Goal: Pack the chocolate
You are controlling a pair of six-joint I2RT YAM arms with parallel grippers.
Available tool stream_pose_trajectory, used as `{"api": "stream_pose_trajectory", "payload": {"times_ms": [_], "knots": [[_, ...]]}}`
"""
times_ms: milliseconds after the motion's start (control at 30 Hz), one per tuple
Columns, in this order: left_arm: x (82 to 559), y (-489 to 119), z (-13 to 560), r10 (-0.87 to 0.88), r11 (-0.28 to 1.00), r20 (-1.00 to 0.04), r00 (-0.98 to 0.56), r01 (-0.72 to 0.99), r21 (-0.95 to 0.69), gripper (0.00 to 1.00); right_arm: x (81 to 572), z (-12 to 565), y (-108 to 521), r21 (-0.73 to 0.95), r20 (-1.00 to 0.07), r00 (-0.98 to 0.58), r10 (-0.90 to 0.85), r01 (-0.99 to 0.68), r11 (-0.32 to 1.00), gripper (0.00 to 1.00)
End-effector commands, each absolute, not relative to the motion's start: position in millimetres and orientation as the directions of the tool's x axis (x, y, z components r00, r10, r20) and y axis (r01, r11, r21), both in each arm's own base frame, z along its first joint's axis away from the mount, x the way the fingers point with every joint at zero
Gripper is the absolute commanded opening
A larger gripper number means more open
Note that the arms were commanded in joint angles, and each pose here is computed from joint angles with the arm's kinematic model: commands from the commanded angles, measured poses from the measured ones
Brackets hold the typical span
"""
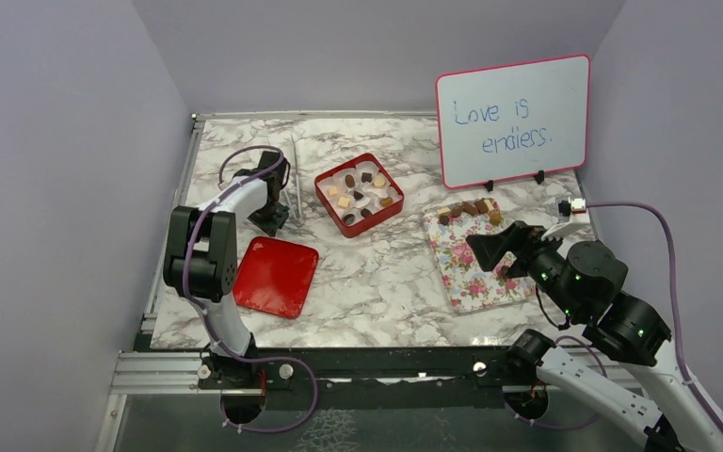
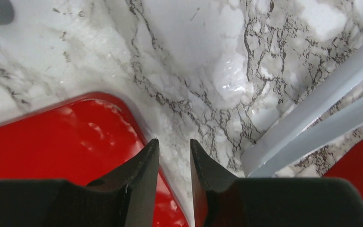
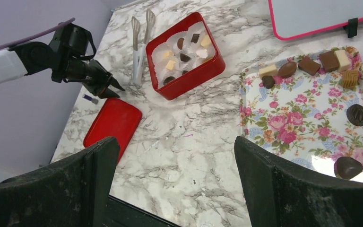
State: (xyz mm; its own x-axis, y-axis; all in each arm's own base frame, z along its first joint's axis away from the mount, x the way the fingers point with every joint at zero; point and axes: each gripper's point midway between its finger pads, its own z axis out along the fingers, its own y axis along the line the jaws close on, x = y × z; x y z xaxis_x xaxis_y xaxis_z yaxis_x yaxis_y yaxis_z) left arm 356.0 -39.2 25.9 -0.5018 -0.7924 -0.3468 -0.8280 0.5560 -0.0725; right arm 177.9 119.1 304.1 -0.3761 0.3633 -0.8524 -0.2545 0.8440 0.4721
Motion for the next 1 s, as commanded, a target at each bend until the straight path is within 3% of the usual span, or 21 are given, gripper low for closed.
{"api": "stream_pose_trajectory", "payload": {"times_ms": [0,233,733,967], "knots": [[347,-29,60,-0.828,0.479,-0.395,-0.398,-0.868,-0.129,0.33,179,305,123,0.491,-0.845,-0.375,0.38,-0.265,0.83,0.97],[324,-22,56,-0.846,0.429,-0.4,-0.353,-0.896,-0.117,0.34,178,303,127,0.499,-0.84,-0.388,0.38,-0.274,0.822,0.97],[326,-22,15,-0.831,0.448,-0.375,-0.411,-0.894,-0.012,0.32,174,305,125,0.513,-0.831,-0.392,0.394,-0.269,0.815,0.97],[329,-26,22,-0.831,0.469,-0.359,-0.426,-0.882,-0.039,0.08,179,303,129,0.508,-0.834,-0.394,0.386,-0.274,0.817,0.97]]}}
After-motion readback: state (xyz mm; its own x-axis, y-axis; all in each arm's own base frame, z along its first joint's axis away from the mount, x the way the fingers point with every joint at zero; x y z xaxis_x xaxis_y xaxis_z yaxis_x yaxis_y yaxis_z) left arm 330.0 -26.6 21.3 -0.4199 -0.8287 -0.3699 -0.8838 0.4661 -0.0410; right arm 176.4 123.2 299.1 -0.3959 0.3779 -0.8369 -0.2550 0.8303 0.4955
